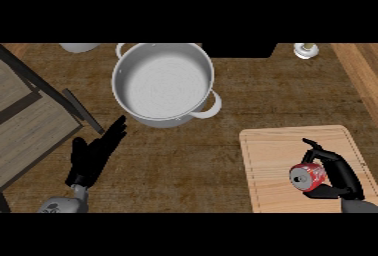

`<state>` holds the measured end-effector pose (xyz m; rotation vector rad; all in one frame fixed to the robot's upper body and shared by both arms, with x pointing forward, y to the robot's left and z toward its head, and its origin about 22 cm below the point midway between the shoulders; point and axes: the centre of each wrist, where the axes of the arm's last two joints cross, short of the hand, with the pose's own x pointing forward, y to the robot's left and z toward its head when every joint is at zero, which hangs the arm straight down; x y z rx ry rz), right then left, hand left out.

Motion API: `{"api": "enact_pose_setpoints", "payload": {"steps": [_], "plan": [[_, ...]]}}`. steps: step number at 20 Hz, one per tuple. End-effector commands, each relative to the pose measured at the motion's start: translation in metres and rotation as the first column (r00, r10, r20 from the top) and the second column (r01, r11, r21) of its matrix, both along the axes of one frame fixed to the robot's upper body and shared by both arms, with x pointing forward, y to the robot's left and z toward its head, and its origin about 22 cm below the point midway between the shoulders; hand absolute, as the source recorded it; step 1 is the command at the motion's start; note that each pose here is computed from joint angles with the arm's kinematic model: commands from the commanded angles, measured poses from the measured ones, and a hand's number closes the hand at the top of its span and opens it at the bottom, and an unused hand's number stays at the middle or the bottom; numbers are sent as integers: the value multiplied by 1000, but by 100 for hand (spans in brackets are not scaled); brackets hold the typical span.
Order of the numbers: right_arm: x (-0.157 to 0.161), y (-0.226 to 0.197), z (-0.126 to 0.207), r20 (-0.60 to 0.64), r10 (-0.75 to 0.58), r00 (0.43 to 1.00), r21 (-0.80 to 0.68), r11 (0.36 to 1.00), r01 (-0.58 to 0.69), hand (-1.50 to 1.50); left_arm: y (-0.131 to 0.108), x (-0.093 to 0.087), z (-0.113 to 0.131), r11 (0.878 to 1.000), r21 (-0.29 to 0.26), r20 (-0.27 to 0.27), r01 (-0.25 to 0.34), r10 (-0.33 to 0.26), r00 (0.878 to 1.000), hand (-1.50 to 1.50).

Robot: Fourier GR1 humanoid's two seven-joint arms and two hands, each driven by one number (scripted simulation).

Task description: Pick the can from the cutting board and place it in the pot

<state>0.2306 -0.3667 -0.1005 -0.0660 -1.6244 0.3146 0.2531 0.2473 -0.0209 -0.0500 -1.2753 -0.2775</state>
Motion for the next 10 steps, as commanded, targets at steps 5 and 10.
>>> {"api": "enact_pose_setpoints", "payload": {"steps": [5, 10], "plan": [[21, 144, -7, 77, -231, 970, 37, 973, 228, 150, -10, 0, -10, 1000, -17, -8, -2, 2, 1000, 0], [24, 172, 39, 169, -250, 953, -99, 958, 268, 150, -9, 10, 1, 1000, -9, -13, -15, 15, 1000, 0]]}}
